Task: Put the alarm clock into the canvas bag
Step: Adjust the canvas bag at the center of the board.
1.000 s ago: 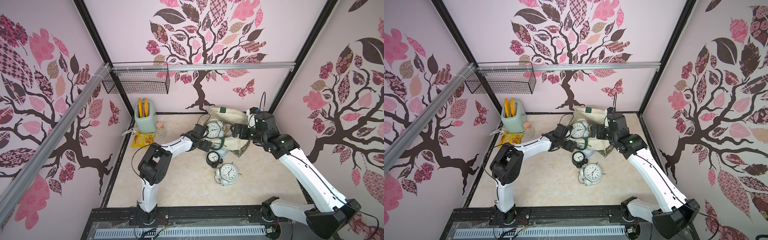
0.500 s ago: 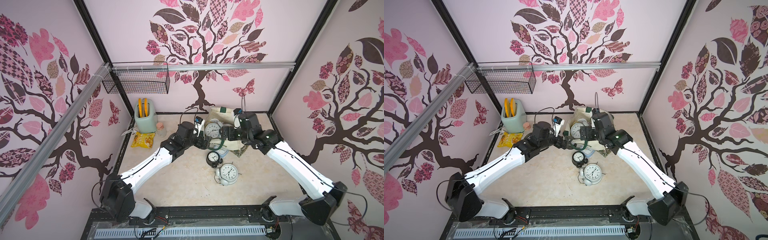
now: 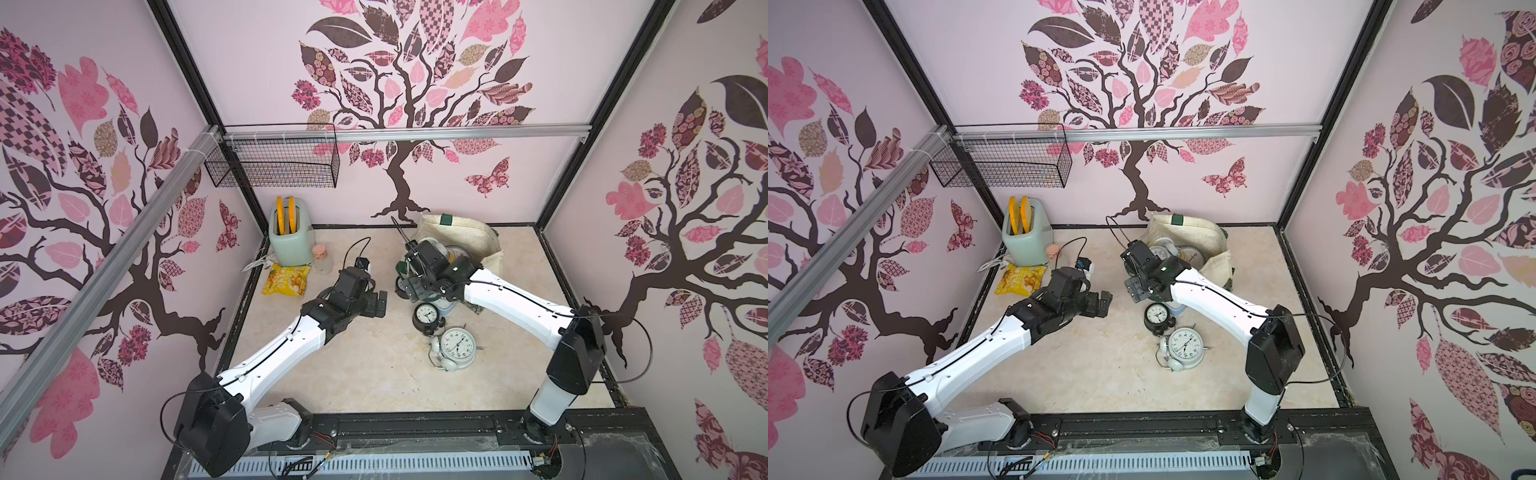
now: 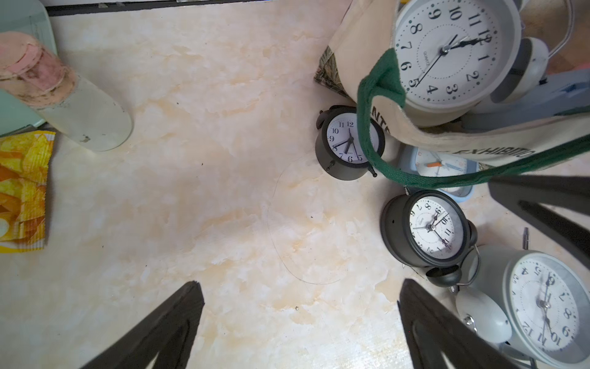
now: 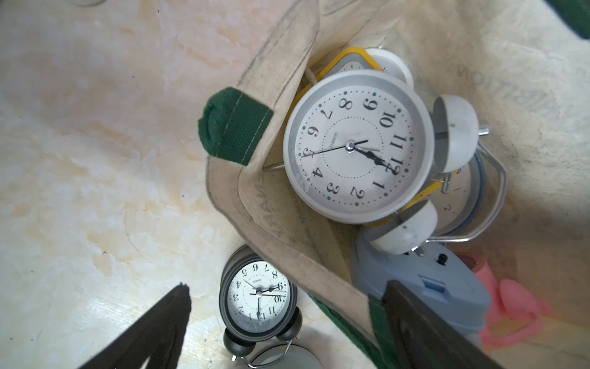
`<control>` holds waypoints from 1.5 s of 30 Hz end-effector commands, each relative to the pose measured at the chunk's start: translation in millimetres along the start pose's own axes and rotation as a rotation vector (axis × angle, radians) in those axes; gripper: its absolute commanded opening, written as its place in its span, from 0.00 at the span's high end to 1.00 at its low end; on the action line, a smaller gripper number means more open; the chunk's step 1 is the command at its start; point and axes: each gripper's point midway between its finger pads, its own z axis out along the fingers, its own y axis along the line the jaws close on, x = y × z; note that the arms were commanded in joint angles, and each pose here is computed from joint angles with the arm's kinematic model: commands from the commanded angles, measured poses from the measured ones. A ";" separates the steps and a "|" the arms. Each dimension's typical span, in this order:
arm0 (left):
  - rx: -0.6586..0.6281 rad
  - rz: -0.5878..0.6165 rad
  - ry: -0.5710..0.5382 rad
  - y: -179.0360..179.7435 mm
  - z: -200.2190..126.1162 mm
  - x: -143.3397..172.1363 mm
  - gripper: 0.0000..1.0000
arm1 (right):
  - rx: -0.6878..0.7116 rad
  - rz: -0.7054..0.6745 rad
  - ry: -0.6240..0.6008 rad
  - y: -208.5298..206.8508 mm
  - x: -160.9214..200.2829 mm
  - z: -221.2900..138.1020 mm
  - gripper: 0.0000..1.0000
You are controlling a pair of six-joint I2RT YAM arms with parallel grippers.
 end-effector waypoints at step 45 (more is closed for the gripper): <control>0.195 0.196 0.101 -82.0 116.5 -10.6 0.02 | 0.002 0.336 -0.109 -97.7 -44.5 -8.2 1.00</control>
